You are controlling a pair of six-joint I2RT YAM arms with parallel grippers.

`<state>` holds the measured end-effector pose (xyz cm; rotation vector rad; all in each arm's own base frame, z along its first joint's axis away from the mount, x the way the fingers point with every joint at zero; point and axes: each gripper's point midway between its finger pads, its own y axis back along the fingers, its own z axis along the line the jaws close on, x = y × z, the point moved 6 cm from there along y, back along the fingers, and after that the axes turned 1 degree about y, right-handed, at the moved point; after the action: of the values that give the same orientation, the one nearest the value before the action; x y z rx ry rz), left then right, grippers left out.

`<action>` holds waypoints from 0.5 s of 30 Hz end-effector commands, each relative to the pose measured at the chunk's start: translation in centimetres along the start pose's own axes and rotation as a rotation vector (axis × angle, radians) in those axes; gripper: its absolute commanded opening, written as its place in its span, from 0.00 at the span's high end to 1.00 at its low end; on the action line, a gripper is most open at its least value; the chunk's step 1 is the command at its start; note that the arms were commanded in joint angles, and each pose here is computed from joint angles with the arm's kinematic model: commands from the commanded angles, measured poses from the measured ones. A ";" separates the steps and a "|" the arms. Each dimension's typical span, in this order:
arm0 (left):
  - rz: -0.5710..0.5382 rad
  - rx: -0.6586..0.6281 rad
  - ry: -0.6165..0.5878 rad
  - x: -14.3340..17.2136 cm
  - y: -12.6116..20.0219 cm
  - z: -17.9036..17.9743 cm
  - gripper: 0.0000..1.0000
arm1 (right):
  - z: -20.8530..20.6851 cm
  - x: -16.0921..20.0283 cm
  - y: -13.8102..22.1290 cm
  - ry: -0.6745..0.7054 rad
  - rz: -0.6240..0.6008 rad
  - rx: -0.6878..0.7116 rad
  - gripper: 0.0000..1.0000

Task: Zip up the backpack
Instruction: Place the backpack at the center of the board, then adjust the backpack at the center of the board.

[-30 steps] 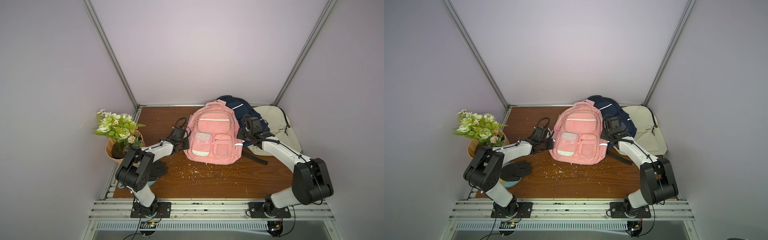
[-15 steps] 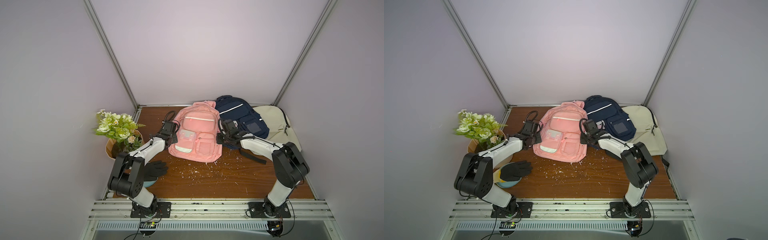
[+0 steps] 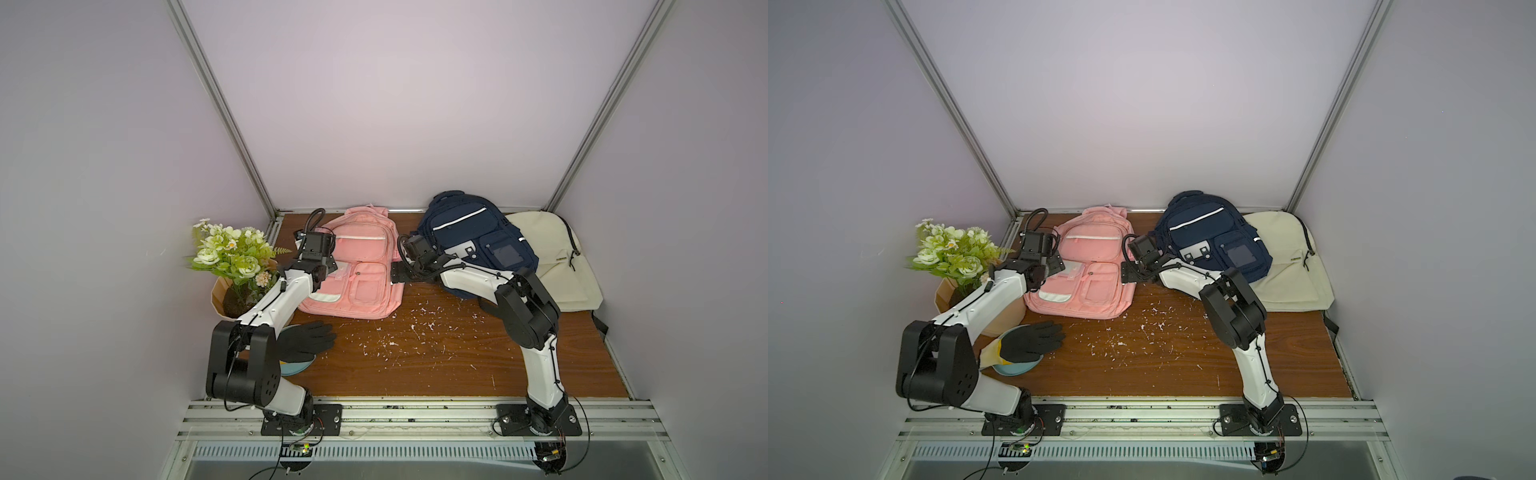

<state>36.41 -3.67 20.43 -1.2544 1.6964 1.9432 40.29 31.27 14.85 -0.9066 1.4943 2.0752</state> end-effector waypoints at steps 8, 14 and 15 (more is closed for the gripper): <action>0.110 0.551 -0.154 5.5 3.9 -19.5 0.10 | -17.2 -4.1 11.3 -0.205 -0.196 0.314 0.06; 0.249 0.592 -0.202 10.2 1.3 -26.8 0.08 | -24.4 -2.0 14.4 -0.352 -0.217 0.426 0.06; 0.270 0.587 -0.197 11.0 0.4 -27.3 0.08 | -25.0 -1.6 14.9 -0.372 -0.227 0.429 0.06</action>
<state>41.11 -30.98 15.58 -0.6481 2.1082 1.4271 38.79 3.88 19.96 -0.4851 1.5187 1.5790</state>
